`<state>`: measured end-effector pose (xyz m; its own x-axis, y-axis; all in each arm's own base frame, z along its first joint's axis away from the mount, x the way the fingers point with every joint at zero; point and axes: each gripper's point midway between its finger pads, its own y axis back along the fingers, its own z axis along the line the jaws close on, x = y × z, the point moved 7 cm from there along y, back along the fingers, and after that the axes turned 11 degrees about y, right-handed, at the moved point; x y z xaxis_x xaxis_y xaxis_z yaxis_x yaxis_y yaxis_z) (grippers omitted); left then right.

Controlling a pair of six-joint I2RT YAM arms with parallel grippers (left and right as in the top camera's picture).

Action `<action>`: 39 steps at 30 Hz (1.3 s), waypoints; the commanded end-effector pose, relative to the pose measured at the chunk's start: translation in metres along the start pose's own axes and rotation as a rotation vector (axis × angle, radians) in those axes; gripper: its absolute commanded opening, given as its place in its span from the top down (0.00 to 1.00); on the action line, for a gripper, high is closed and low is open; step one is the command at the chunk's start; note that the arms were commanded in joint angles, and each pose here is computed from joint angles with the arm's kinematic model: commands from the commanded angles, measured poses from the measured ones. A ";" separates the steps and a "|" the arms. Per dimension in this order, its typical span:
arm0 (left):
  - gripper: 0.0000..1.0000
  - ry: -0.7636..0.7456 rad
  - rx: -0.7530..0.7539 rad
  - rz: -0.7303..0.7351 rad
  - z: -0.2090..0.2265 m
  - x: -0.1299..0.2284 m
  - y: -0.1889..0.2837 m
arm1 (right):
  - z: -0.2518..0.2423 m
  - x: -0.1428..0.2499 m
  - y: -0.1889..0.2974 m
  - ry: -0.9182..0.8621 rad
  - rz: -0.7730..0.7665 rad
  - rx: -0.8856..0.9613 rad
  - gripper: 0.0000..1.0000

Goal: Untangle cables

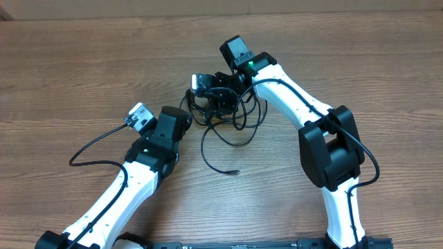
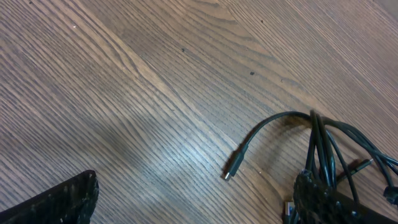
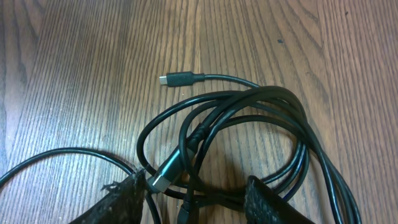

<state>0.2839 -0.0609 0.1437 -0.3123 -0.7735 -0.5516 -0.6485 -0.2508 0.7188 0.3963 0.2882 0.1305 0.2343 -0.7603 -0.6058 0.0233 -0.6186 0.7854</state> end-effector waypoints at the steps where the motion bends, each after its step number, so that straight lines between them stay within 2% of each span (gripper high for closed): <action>1: 0.00 0.024 -0.011 -0.028 0.000 -0.004 0.000 | 0.003 0.002 -0.015 0.000 -0.007 -0.039 0.54; 12: 0.00 0.024 -0.011 -0.028 0.000 -0.004 0.000 | 0.007 -0.005 -0.028 0.024 -0.011 -0.052 0.60; 17: 0.00 0.024 -0.011 -0.028 0.000 -0.004 0.000 | 0.008 -0.003 -0.030 0.019 -0.009 -0.056 0.71; 20: 0.00 0.024 -0.011 -0.028 0.000 -0.004 0.000 | 0.006 -0.002 -0.031 0.016 0.005 -0.046 0.86; 23: 0.01 0.024 -0.011 -0.028 0.000 -0.004 0.000 | 0.001 0.000 -0.031 -0.019 0.032 -0.012 0.96; 35: 0.00 0.024 -0.011 -0.028 0.000 -0.004 0.000 | -0.023 0.008 -0.028 -0.207 0.124 0.163 0.96; 39: 0.00 0.024 -0.011 -0.028 0.000 -0.004 0.000 | -0.032 0.017 -0.025 -0.336 0.195 0.259 0.96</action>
<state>0.2839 -0.0609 0.1437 -0.3123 -0.7735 -0.5516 -0.6485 -0.2508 0.7188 0.4185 0.3038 0.1102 0.0286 -0.8417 -0.5392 -0.1585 -0.5365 0.8289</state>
